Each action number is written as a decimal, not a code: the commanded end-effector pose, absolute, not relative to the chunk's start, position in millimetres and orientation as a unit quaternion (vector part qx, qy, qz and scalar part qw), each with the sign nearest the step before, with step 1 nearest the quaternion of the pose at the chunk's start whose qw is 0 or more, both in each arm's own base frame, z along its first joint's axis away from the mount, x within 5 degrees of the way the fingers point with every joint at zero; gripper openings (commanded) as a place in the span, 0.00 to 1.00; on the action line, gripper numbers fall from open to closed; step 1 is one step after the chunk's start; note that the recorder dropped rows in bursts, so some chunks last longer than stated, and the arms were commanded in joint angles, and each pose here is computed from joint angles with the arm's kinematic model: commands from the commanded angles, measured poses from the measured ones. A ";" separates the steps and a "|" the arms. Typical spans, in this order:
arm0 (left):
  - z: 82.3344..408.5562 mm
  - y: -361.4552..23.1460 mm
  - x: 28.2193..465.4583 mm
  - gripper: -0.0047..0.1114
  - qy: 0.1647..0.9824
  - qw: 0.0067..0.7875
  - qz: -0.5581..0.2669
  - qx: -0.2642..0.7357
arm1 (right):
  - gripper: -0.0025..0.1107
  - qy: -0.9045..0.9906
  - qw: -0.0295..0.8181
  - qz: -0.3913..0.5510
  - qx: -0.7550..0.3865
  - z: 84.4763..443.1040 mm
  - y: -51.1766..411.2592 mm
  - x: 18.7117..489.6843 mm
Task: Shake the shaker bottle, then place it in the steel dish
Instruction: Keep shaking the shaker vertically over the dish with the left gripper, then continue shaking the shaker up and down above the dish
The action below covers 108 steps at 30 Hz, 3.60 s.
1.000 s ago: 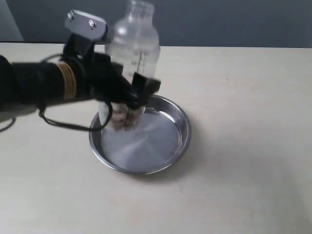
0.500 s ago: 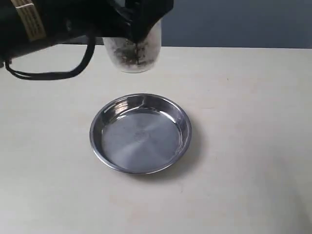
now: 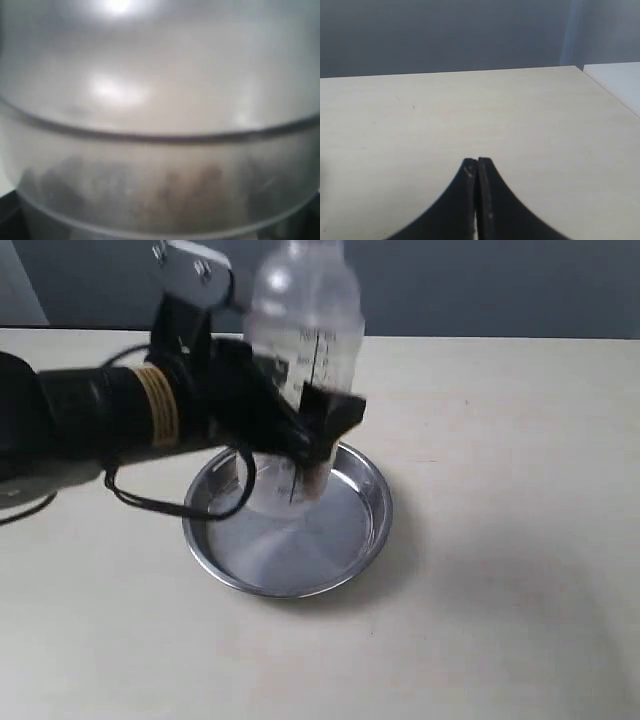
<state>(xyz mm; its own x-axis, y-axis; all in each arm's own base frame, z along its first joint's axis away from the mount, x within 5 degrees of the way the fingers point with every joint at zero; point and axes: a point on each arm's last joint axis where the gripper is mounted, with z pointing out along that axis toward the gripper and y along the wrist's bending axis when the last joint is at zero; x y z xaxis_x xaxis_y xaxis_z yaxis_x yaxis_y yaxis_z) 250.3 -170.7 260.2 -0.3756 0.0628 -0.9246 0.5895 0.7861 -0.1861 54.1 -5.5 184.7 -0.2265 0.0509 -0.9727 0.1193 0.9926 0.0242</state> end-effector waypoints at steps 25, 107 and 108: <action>334.6 -165.6 238.7 0.04 0.707 0.618 -0.262 0.223 | 0.01 0.778 0.626 -0.030 0.055 185.7 -5.7 54.0; 303.6 -163.8 247.5 0.04 0.674 0.651 -0.237 0.255 | 0.01 0.778 0.626 -0.030 0.055 185.7 -5.7 54.0; 303.3 -163.3 249.4 0.04 0.672 0.654 -0.240 0.250 | 0.01 0.778 0.626 -0.030 0.055 185.7 -5.7 54.0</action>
<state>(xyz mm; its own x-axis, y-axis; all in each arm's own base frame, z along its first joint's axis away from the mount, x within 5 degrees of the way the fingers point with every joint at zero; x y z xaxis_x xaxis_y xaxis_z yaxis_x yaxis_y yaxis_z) 247.8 -164.8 281.6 -0.1444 0.0958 -0.9849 0.6367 0.7709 -0.0184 54.1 -5.5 184.7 -0.2265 0.0509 -0.9727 0.1193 0.9926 0.0242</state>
